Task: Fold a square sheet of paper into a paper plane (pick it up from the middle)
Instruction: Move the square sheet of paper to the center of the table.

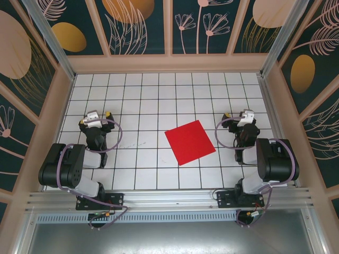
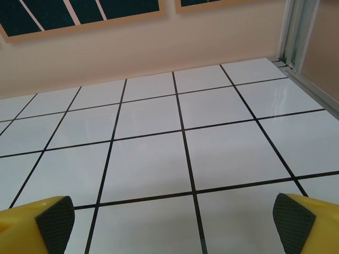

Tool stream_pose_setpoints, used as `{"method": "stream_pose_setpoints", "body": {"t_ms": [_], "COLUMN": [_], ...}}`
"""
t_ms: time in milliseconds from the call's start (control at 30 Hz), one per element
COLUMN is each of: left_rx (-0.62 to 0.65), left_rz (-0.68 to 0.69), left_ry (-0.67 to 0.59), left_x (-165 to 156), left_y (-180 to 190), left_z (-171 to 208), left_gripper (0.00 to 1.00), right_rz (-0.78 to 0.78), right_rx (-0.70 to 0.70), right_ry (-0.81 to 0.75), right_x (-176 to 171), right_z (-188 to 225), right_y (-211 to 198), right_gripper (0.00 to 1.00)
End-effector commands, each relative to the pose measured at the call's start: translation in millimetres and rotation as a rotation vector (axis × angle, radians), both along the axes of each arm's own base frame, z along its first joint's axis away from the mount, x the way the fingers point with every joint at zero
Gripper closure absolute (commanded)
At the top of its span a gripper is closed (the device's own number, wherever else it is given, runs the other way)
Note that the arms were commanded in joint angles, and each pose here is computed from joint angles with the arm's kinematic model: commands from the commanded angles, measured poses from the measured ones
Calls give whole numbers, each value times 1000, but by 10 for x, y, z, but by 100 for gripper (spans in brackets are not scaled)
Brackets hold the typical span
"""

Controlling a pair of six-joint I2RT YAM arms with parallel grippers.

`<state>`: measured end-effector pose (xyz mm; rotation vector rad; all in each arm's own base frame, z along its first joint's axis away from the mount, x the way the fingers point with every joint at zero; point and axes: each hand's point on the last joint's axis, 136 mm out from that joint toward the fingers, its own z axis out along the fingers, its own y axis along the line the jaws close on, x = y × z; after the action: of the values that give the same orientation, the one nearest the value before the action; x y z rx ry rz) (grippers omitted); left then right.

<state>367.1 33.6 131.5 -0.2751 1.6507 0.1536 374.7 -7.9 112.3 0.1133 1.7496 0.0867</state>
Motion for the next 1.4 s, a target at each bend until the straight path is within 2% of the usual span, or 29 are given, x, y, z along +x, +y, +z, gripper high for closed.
{"method": "stream_pose_setpoints", "body": {"t_ms": [0,400,567,667,767,833,967,1100,1300,1367], "left_rx": [-4,-3,-19,-118,-282,-359,-511,-527,-596,-594], "left_rz": [11,15,17,45,59,4,0,-193,-234,-254], "left_ry": [-39,-52,-31,-36,16,67,150,245,273,287], "left_x": [-1,-20,-39,-47,0,32,-40,-95,-221,-244], "left_y": [33,41,42,71,41,-89,-189,-536,-641,-676], "left_z": [79,127,344,493,618,738,882,958,847,830], "left_gripper": [1,1,1,1,1,1,1,1,1,1], "right_rz": [18,15,-18,-109,-256,-233,-192,-84,122,140], "right_rx": [-12,-12,-1,90,253,305,342,388,506,520], "right_ry": [-28,-36,4,31,156,280,401,523,591,617], "right_x": [33,28,115,107,71,65,18,-96,-452,-584], "right_z": [73,91,458,704,829,851,801,598,340,230], "right_y": [13,6,0,-91,-224,-112,122,494,1329,1516], "right_gripper": [1,1,1,1,1,1,1,1,1,1]}}
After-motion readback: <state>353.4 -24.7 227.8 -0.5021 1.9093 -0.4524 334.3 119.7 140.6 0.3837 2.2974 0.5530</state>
